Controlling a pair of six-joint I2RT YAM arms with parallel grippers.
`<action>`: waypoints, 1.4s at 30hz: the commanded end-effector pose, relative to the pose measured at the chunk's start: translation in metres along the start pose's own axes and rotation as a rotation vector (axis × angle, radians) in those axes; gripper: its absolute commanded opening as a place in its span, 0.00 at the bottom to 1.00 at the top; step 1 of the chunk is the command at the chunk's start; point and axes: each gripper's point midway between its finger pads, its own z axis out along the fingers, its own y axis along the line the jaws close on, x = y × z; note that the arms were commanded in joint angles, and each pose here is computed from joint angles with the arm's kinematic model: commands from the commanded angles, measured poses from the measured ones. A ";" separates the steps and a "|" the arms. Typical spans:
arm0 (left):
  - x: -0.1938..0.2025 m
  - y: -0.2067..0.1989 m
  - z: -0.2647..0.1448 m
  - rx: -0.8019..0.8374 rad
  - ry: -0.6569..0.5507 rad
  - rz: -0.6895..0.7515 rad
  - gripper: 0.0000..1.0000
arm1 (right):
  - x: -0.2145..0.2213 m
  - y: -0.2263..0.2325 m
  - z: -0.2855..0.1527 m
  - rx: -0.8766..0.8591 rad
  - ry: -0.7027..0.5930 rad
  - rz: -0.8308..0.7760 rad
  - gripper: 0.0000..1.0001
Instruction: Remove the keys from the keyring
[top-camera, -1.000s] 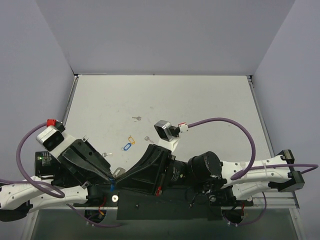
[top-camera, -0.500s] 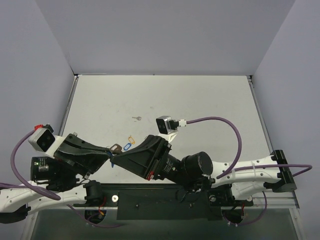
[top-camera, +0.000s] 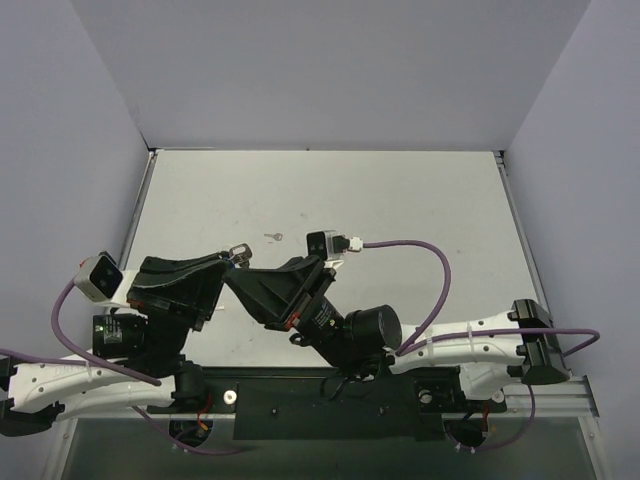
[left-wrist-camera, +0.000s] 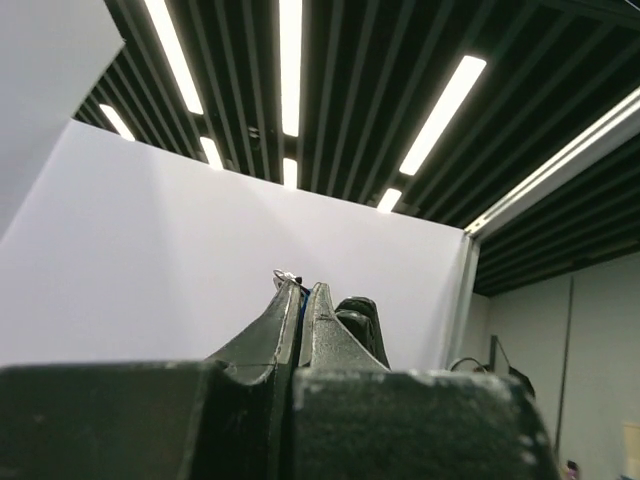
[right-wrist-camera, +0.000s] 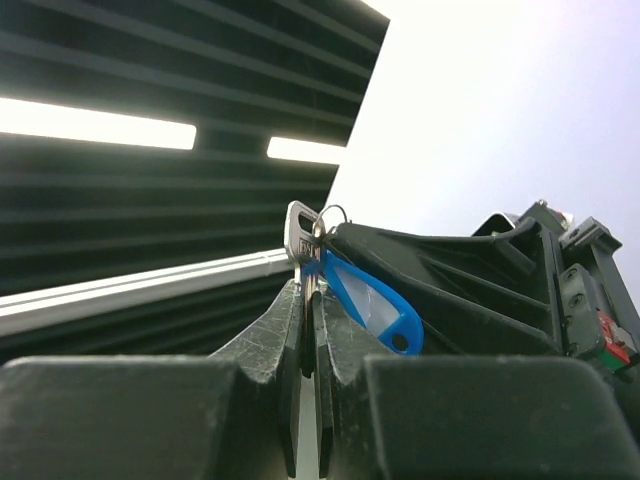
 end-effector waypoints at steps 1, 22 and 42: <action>0.026 0.097 -0.009 -0.413 0.017 0.274 0.00 | 0.069 -0.011 -0.025 -0.049 0.237 0.107 0.00; 0.054 0.170 -0.057 -0.751 0.322 0.508 0.00 | 0.073 -0.056 -0.056 0.275 0.372 -0.283 0.22; 0.111 0.262 -0.266 -1.312 0.819 0.400 0.05 | -0.147 -0.071 -0.202 1.139 0.148 -1.176 0.79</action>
